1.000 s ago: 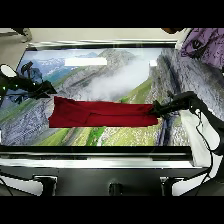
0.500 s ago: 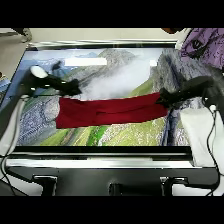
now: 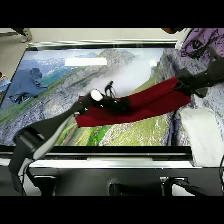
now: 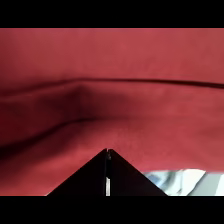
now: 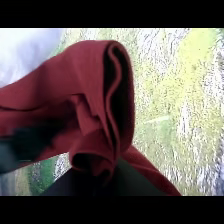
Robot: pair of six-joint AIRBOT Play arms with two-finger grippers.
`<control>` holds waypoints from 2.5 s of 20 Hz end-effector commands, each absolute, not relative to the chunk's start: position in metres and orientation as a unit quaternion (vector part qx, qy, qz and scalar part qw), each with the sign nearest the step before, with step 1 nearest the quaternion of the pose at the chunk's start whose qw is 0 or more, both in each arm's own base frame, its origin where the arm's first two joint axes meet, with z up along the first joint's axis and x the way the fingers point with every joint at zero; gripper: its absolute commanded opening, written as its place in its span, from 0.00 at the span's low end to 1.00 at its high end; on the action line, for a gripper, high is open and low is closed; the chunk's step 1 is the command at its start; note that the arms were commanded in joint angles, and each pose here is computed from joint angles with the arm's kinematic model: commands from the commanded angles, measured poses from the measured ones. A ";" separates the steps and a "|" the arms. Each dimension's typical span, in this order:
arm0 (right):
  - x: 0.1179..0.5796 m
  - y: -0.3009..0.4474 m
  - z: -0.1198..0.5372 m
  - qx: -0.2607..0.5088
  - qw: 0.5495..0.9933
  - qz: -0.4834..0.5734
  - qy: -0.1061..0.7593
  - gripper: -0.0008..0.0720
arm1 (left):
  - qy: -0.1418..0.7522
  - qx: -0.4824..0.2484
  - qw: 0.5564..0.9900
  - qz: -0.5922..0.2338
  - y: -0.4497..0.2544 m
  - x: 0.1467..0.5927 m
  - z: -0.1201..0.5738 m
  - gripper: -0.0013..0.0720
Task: Fold the clothes and pants, and hang the long-sleeved shirts on hangers.
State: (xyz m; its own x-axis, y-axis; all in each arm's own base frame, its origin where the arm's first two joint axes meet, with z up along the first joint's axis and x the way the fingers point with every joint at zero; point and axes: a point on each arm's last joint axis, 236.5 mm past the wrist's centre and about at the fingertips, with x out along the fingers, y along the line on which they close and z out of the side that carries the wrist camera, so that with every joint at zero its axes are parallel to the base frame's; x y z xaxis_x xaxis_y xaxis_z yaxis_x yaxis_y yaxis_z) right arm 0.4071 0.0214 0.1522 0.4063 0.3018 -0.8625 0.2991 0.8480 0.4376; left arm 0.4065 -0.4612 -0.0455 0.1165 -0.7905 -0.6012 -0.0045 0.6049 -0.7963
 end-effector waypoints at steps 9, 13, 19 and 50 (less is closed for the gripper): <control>0.400 0.013 0.180 0.285 0.797 -0.031 0.531 0.05 | 0.598 -0.381 0.629 -0.319 -0.501 0.394 -0.049 0.04; 0.414 0.042 0.185 0.304 0.801 -0.017 0.516 0.05 | 0.601 -0.316 0.662 -0.317 -0.400 0.435 -0.012 0.04; 0.438 0.166 0.175 0.321 0.803 0.033 0.501 0.05 | 0.560 -0.267 0.748 -0.237 -0.201 0.476 0.077 0.04; 0.456 0.272 0.116 0.275 0.792 0.141 0.527 0.59 | 0.544 -0.263 0.787 -0.120 -0.045 0.459 0.117 0.04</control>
State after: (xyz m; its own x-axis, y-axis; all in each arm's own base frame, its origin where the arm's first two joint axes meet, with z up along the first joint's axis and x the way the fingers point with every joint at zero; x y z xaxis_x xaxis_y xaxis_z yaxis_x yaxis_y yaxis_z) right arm 0.4471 0.3421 0.0906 0.3865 0.5652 -0.7288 0.1314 0.7484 0.6501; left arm 0.4598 -0.0455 0.1164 0.3783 -0.4753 -0.7943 -0.0995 0.8323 -0.5454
